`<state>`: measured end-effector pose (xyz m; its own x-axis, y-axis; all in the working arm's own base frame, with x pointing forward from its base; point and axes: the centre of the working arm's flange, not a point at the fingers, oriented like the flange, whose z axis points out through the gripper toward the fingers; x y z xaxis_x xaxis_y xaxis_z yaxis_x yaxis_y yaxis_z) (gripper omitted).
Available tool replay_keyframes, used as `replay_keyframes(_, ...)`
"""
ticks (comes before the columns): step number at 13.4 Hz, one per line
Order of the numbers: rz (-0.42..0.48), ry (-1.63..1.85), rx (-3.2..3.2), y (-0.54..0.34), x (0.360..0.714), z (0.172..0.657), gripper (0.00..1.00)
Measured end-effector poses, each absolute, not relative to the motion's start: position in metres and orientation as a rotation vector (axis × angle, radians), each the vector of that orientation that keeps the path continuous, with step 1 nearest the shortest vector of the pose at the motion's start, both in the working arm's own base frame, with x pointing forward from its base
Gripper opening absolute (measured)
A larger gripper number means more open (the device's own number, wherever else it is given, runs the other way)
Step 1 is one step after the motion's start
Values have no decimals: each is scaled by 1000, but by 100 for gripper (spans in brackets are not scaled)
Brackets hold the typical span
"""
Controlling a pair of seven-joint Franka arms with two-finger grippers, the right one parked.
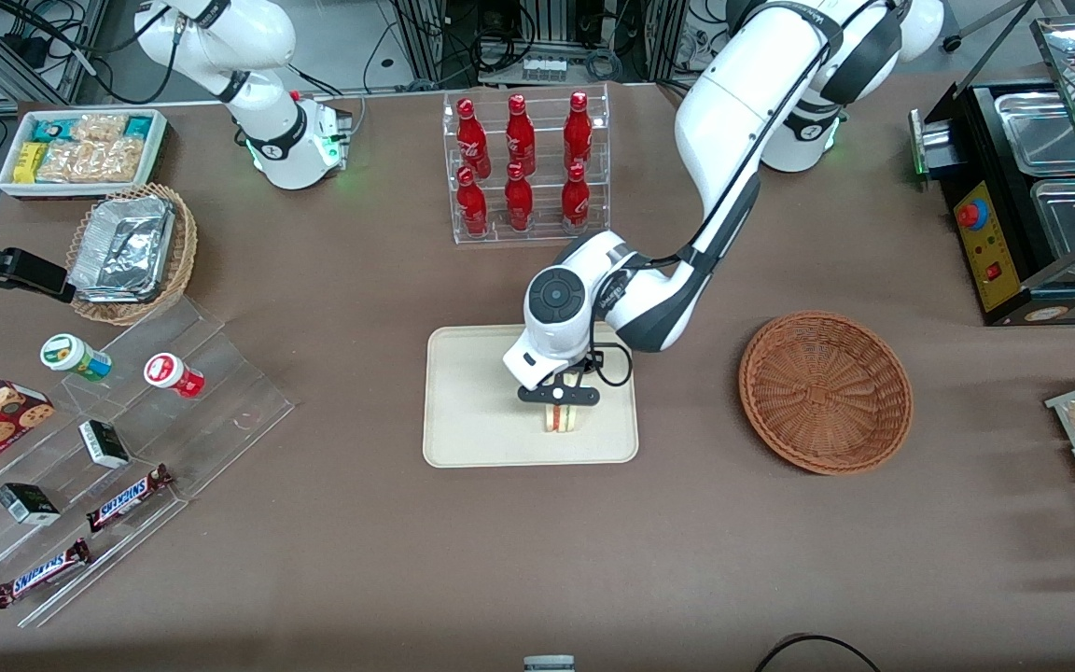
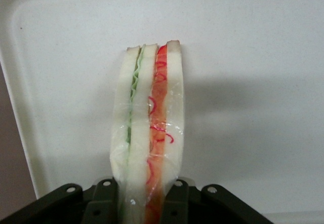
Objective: Place sandwich from basket to tray
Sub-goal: 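Lower the sandwich onto the tray and open the left gripper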
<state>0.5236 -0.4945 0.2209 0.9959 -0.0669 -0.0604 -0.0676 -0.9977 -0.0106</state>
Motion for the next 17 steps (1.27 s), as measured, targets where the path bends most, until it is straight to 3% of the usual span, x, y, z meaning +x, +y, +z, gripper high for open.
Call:
replay_keyframes(6, 88, 88, -3130, -495, 525, 223, 96)
replay_keyframes(12, 55, 37, -3142, -498, 532, 253, 100)
replay_keyframes(17, 75, -9, -3114, -484, 533, 337, 100)
